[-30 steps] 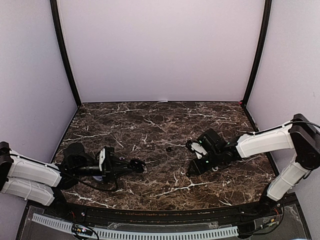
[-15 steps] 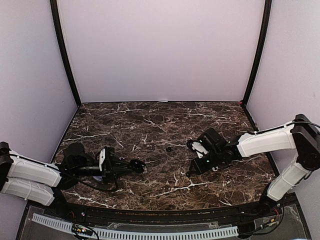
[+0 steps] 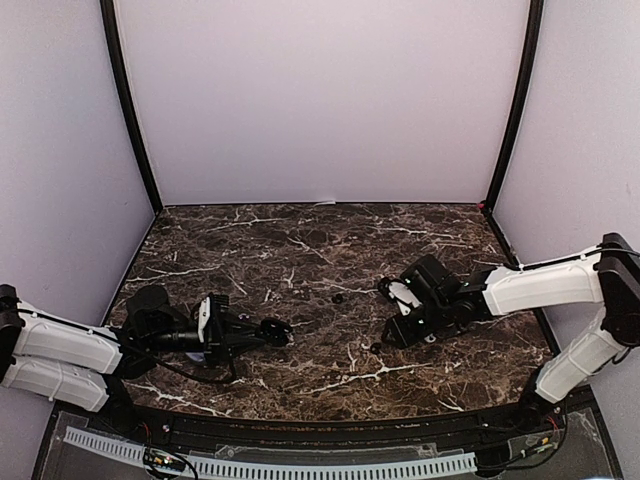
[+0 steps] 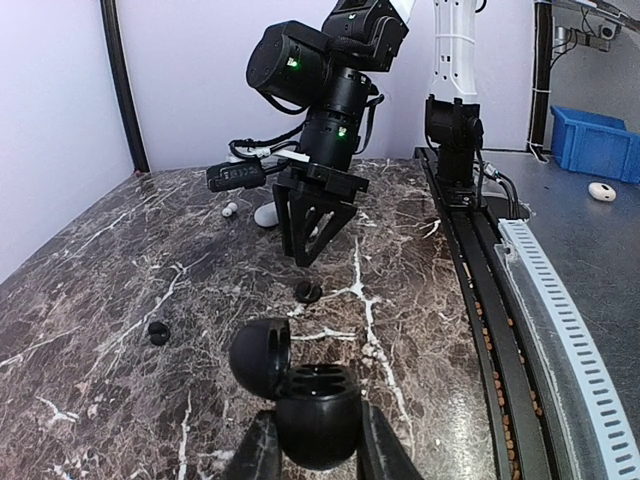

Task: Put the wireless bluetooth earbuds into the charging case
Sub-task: Pick up the right earbud from the center of the board.

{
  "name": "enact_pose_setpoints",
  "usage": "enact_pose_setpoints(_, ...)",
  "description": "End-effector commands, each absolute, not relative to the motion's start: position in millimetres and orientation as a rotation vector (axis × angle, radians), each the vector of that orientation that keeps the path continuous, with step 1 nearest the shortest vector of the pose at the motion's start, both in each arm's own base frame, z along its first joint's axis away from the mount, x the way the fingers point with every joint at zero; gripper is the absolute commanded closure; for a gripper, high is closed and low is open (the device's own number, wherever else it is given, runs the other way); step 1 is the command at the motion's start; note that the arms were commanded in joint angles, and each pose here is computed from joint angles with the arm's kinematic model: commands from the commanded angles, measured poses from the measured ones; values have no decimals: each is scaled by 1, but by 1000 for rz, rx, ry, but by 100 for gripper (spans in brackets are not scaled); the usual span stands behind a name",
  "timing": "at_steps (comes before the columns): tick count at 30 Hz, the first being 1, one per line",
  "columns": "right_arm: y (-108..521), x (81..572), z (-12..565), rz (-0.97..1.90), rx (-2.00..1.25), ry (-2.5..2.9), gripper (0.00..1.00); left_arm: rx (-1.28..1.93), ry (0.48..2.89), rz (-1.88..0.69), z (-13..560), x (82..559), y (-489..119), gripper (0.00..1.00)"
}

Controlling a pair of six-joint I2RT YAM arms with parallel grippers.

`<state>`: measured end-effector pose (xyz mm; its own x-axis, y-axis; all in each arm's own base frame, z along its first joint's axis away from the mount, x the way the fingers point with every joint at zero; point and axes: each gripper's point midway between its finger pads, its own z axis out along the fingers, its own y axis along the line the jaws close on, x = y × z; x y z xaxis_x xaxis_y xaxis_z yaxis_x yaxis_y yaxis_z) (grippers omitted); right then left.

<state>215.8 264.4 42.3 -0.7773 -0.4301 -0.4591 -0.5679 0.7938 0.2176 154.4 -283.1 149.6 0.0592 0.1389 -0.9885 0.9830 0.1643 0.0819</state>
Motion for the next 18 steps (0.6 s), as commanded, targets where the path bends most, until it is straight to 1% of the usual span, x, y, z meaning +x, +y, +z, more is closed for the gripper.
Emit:
enact_pose_setpoints(1, 277, 219, 59, 545, -764, 2529, 63, 1212, 1273, -950, 163, 154, -286, 94)
enact_pose_setpoints(7, 287, 225, 60, 562, -771, 2506, 63, 1212, 1273, -940, 162, 155, -285, 94)
enact_pose_setpoints(18, 292, 235, 47, 517, -763, 2521, 61, 1218, 1279, -944, 160, 156, -286, 94)
